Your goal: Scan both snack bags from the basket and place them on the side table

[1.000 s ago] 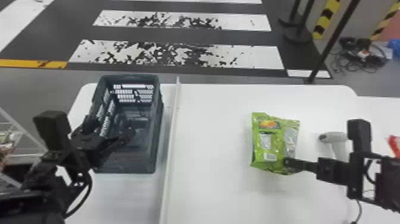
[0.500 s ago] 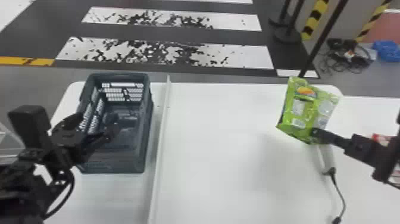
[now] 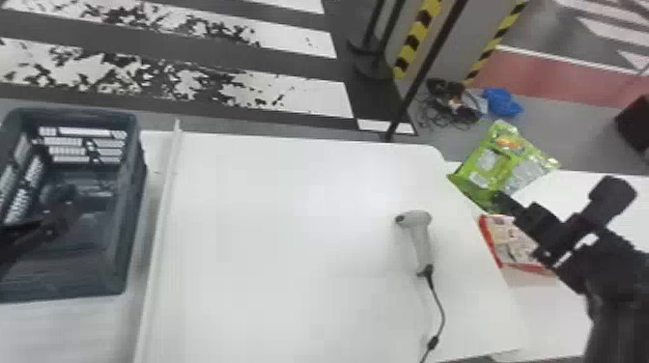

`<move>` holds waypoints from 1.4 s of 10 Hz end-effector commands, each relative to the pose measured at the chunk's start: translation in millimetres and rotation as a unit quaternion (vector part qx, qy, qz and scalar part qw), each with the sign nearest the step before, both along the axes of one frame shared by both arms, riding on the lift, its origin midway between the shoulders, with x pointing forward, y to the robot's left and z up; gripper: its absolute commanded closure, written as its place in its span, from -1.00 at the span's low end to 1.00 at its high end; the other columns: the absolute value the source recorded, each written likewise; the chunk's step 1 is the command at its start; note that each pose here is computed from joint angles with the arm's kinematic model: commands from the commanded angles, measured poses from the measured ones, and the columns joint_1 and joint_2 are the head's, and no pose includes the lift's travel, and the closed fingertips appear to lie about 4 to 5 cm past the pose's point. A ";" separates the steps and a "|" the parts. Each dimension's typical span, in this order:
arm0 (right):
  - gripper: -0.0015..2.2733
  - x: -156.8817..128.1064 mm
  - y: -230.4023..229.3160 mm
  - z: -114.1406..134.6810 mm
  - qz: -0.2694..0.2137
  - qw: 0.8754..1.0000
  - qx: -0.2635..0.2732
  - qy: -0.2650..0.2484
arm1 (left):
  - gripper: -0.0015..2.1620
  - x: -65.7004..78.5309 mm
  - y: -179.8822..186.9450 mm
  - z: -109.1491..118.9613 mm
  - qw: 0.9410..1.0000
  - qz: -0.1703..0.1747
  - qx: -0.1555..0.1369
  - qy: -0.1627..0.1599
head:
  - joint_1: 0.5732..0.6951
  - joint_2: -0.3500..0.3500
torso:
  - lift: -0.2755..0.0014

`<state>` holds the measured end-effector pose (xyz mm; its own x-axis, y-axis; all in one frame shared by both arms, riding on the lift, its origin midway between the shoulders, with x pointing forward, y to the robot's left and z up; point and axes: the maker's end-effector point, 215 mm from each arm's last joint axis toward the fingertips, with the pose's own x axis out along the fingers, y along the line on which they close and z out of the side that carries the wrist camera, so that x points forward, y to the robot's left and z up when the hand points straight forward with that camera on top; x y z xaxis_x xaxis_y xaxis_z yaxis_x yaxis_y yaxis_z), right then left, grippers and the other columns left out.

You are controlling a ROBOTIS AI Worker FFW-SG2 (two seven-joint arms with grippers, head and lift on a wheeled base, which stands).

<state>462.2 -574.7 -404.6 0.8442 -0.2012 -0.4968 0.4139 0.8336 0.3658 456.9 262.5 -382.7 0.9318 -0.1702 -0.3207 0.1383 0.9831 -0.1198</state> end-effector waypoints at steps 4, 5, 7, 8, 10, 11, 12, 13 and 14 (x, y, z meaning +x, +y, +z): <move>0.98 -24.3 -129.2 -43.5 -0.163 0.979 -0.093 0.074 | -0.92 2.2 1.9 -2.6 1.000 -0.001 0.003 0.002 | 1.00 -1.00 | 0.45; 0.72 -35.2 -143.8 -54.5 -0.182 0.974 -0.102 0.085 | -0.92 6.0 -4.5 -3.6 1.000 -0.006 -0.001 0.002 | 1.00 -1.00 | 0.45; -0.93 -51.9 -165.4 -74.7 -0.206 0.966 -0.109 0.111 | -0.92 7.8 -13.1 -9.2 1.000 -0.013 -0.005 0.006 | 1.00 -1.00 | 0.45; -1.00 -53.3 -170.1 -74.1 -0.212 0.964 -0.120 0.107 | -0.92 6.1 -13.8 -10.6 1.000 -0.013 -0.006 0.007 | 1.00 -1.00 | 0.45; -0.96 -46.2 -159.3 -57.0 -0.201 0.966 -0.148 0.071 | -0.92 1.9 -19.3 -3.9 1.000 -0.014 0.000 0.002 | 1.00 -1.00 | 0.45; -0.96 -36.8 -135.2 -26.7 -0.185 0.966 -0.181 0.024 | -0.92 -0.6 -20.9 -0.8 1.000 -0.016 0.006 0.000 | 1.00 -1.00 | 0.45; -0.96 -27.5 -104.9 -0.8 -0.161 0.964 -0.210 -0.011 | -0.92 -2.0 -24.6 2.7 1.000 -0.019 0.013 -0.002 | 1.00 -1.00 | 0.45; -0.96 -18.8 -64.8 19.5 -0.130 0.965 -0.223 -0.038 | -0.92 -2.9 -29.3 6.0 1.000 -0.022 0.021 -0.006 | 1.00 -1.00 | 0.45; -0.96 -10.2 -18.4 32.4 -0.095 0.967 -0.227 -0.062 | -0.93 -3.2 -33.0 7.0 0.999 -0.023 0.031 -0.012 | 1.00 -1.00 | 0.45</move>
<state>448.5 -618.4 -380.5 0.7908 -0.5640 -0.2378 0.5870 0.8089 0.0337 454.0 232.5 -376.6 0.9295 -0.1923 -0.3147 0.1815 0.9813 -0.0637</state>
